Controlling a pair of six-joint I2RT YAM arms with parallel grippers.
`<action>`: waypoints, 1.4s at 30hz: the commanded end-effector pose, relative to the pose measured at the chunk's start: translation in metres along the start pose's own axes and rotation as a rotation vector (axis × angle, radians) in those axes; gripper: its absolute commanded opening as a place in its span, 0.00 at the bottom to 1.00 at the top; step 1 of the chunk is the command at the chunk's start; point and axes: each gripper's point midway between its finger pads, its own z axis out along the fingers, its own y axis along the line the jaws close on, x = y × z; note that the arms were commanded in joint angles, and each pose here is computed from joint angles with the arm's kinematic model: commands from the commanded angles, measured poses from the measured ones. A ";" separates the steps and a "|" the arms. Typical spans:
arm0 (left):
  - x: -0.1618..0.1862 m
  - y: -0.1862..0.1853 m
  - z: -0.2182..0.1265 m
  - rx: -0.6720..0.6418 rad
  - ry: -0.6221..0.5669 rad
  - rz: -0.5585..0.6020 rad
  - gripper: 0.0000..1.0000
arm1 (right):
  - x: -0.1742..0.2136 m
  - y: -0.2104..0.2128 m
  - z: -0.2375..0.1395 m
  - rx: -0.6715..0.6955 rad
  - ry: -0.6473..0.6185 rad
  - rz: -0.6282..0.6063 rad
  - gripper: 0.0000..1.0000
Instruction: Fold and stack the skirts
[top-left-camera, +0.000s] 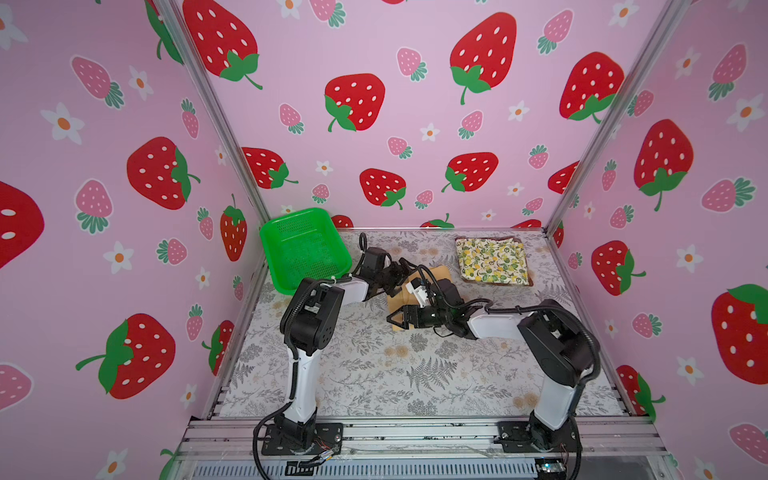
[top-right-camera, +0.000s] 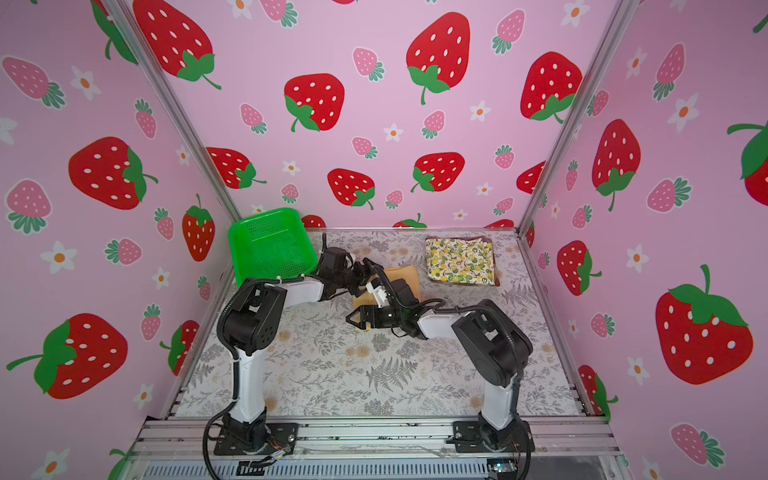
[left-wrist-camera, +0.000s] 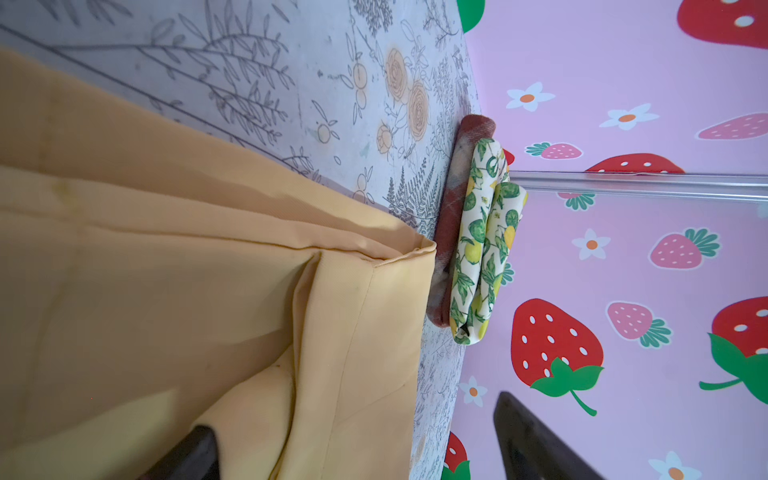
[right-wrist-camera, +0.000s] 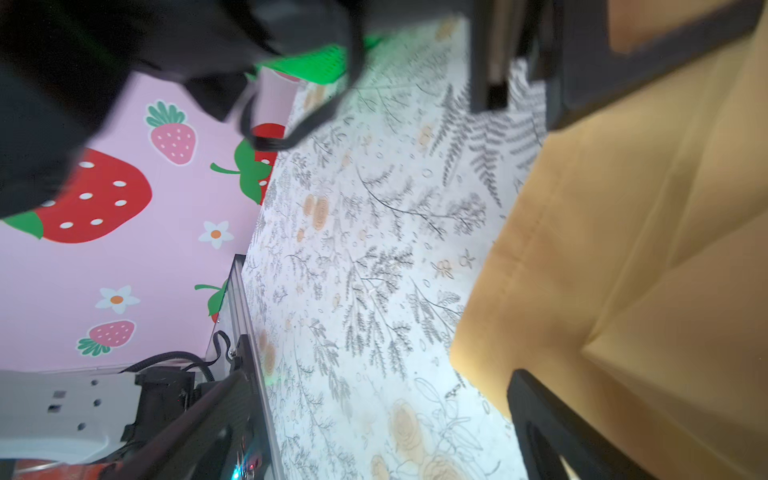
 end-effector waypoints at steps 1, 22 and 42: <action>-0.008 -0.029 -0.017 0.035 -0.006 0.050 0.93 | -0.029 0.030 -0.029 0.022 -0.065 -0.157 1.00; 0.050 -0.018 -0.059 0.070 0.044 0.002 0.97 | -0.051 -0.070 -0.083 0.080 -0.152 -0.028 1.00; 0.052 0.030 -0.015 -0.041 0.092 -0.033 0.96 | 0.051 -0.078 -0.047 0.107 -0.043 0.048 1.00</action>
